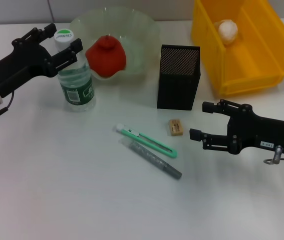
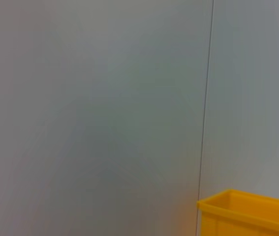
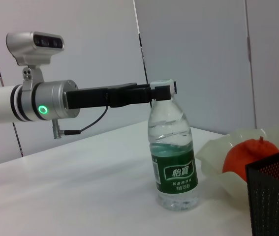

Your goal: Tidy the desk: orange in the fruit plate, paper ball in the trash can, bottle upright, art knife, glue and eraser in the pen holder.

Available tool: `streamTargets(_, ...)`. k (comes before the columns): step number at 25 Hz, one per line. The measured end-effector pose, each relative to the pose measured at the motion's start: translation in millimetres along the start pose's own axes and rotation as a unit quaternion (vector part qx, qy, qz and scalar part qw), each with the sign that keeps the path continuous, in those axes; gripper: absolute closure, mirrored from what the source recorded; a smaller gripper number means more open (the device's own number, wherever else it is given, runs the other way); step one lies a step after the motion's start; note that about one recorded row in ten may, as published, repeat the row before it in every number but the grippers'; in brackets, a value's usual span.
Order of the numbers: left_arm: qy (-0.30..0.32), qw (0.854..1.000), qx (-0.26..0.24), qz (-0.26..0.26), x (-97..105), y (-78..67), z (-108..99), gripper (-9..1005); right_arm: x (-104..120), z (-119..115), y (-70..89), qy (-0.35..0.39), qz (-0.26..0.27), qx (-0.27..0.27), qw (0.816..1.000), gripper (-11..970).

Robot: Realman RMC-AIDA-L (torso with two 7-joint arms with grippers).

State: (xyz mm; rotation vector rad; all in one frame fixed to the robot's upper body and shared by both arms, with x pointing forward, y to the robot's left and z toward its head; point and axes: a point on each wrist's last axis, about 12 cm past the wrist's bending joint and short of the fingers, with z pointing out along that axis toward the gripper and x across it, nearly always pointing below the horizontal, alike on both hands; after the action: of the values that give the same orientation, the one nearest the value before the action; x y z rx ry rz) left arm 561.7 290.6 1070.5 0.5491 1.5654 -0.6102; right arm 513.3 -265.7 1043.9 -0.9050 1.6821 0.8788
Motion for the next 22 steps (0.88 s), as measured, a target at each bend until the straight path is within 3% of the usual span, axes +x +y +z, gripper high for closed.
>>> streamTargets(5, -0.032, 0.999, 0.006, -0.007, -4.8, -2.5, -5.0, 220, 0.0, 0.0, 0.0, 0.0, 0.0, 0.0, 1.0, 125)
streamTargets(7, -0.087, 0.996, 0.013, -0.022, -14.6, -4.2, -14.4, 204, 0.0, 0.0, 0.0, 0.0, 0.0, 0.0, 1.0, 125)
streamTargets(13, -0.15, 0.986, 0.038, -0.058, -31.7, -3.3, -33.6, 206, -0.2, -0.1, -0.2, 0.0, 0.0, 0.0, 1.0, 125)
streamTargets(18, -0.162, 0.978, 0.1, -0.089, -41.9, -5.7, -55.3, 207, -1.0, -0.1, -0.8, 0.0, 0.0, 0.0, 1.0, 125)
streamTargets(22, -0.135, 0.972, 0.167, -0.092, -44.0, -11.9, -69.3, 208, -2.3, 0.4, -1.9, 0.0, -0.002, 0.0, 1.0, 125)
